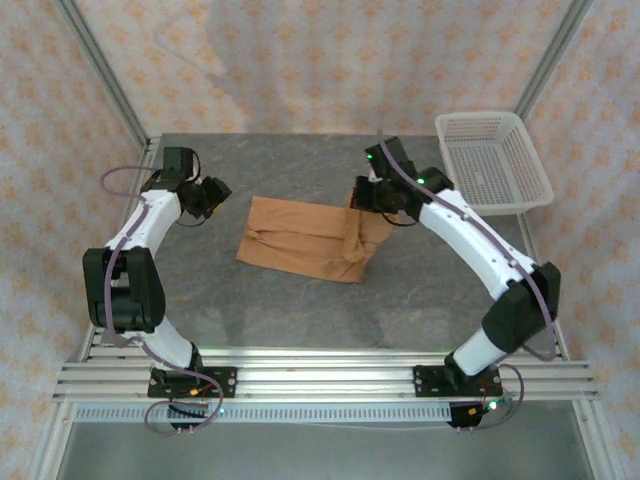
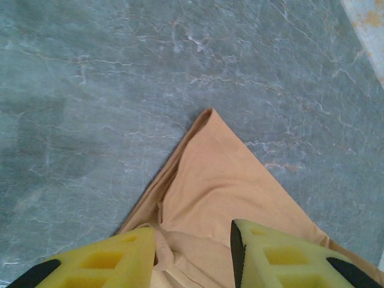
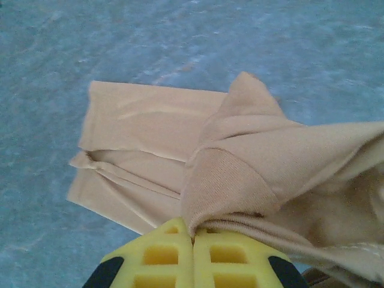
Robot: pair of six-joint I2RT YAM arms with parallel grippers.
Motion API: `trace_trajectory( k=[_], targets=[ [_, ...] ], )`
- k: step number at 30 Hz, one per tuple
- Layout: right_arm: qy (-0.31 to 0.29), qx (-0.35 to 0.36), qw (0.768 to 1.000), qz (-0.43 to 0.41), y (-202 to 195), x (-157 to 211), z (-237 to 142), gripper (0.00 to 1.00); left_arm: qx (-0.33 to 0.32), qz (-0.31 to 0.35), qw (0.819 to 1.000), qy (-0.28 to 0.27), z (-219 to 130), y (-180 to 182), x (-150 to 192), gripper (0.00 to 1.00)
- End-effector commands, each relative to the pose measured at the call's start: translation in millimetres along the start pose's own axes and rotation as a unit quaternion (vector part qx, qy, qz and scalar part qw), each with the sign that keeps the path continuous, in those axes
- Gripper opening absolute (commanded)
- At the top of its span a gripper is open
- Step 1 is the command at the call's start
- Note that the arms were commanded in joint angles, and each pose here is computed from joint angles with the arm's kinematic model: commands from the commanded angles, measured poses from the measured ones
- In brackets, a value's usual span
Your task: Fold the inside-out t-shirt
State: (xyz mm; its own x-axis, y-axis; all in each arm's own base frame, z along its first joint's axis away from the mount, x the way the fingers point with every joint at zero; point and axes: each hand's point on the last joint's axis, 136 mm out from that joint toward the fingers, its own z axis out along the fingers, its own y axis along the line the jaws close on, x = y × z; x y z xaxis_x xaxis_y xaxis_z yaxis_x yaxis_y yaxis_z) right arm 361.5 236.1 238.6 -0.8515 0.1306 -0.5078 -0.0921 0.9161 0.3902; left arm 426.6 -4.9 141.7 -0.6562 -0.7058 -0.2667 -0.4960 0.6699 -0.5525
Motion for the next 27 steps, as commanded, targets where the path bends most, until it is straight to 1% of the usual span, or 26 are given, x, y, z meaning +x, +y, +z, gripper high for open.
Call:
trace_trajectory(
  k=[1, 8, 14, 19, 27],
  targets=[
    [0.003, -0.017, 1.0, 0.003, 29.7, -8.2, 23.2, 0.0, 0.021, -0.008, 1.0, -0.009, -10.6, -4.3, -3.7, 0.4],
    [0.024, -0.039, 0.999, -0.01, 74.2, -14.2, 70.4, 0.0, 0.017, -0.017, 1.0, -0.009, -11.9, 6.3, -5.6, 0.4],
    [0.049, -0.048, 0.997, -0.022, 97.5, -7.8, 102.5, 0.0, 0.014, -0.021, 1.0, -0.011, -14.9, 12.9, -7.5, 0.4],
    [0.07, -0.052, 0.996, -0.032, 110.3, 5.0, 122.7, 0.0, 0.016, -0.024, 0.999, -0.014, -17.6, 15.0, -9.1, 0.4],
    [0.094, -0.076, 0.992, -0.04, 137.8, 21.4, 143.1, 0.0, 0.016, -0.027, 0.999, -0.017, -19.6, 16.0, -10.9, 0.4]
  ],
)
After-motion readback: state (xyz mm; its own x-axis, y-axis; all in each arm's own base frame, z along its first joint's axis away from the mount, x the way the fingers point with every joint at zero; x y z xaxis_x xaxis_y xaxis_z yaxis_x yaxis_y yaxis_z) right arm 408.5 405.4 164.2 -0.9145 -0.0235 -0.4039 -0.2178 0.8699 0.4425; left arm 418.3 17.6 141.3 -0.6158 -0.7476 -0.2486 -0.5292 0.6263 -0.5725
